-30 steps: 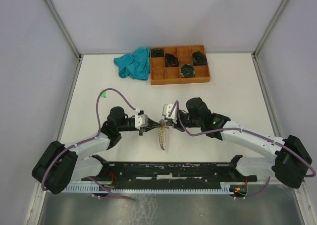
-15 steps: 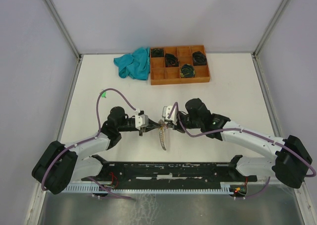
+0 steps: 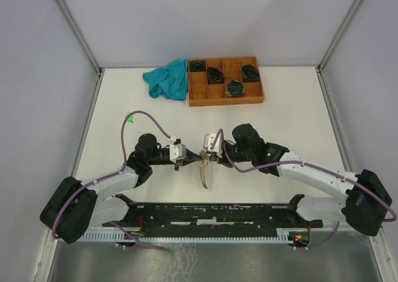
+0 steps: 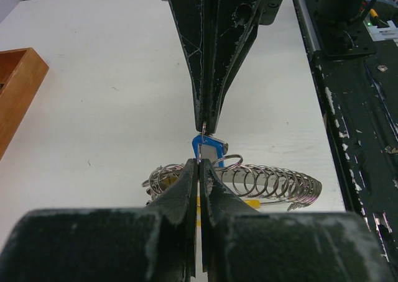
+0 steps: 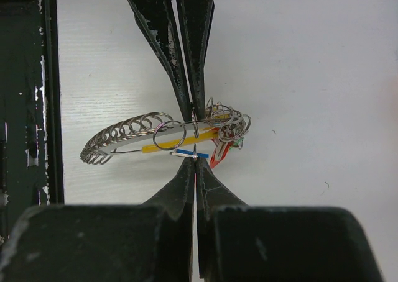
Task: Put the keys on the keyring
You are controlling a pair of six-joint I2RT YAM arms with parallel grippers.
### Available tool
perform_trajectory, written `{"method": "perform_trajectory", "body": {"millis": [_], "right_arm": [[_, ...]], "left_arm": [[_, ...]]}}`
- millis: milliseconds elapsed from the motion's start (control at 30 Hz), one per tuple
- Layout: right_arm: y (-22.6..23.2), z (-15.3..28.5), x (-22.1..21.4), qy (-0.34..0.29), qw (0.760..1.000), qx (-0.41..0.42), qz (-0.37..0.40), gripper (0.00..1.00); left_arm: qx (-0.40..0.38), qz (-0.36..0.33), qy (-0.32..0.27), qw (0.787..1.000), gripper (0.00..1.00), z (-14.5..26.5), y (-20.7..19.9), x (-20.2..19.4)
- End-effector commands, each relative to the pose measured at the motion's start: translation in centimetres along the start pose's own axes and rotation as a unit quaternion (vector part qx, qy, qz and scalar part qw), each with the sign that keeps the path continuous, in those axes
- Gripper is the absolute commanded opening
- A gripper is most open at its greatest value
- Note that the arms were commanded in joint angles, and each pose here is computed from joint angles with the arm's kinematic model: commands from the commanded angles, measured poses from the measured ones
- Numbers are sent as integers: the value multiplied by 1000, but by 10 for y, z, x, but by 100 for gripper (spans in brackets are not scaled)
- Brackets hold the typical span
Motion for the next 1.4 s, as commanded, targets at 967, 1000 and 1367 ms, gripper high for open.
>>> {"method": "perform_trajectory", "body": {"millis": [967, 1000, 1367], "right_arm": [[-12, 1, 24, -22, 999, -19, 22, 1], [-13, 1, 23, -21, 999, -21, 21, 1], [-13, 2, 24, -23, 999, -22, 22, 1]], "left_arm": [[-33, -50, -30, 998, 3, -7, -3, 28], [-33, -50, -30, 998, 3, -7, -2, 28], [-35, -47, -29, 998, 3, -8, -3, 28]]}}
Point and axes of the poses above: each gripper's point midway between its finger pads, its own z axis back along the fingers, its own y axis along the line the jaws close on, x = y × z, the point moved 1 cm from there along z, back along the fingers, and after that the axes turned 15 degrees about z, right-handed, at the moved point
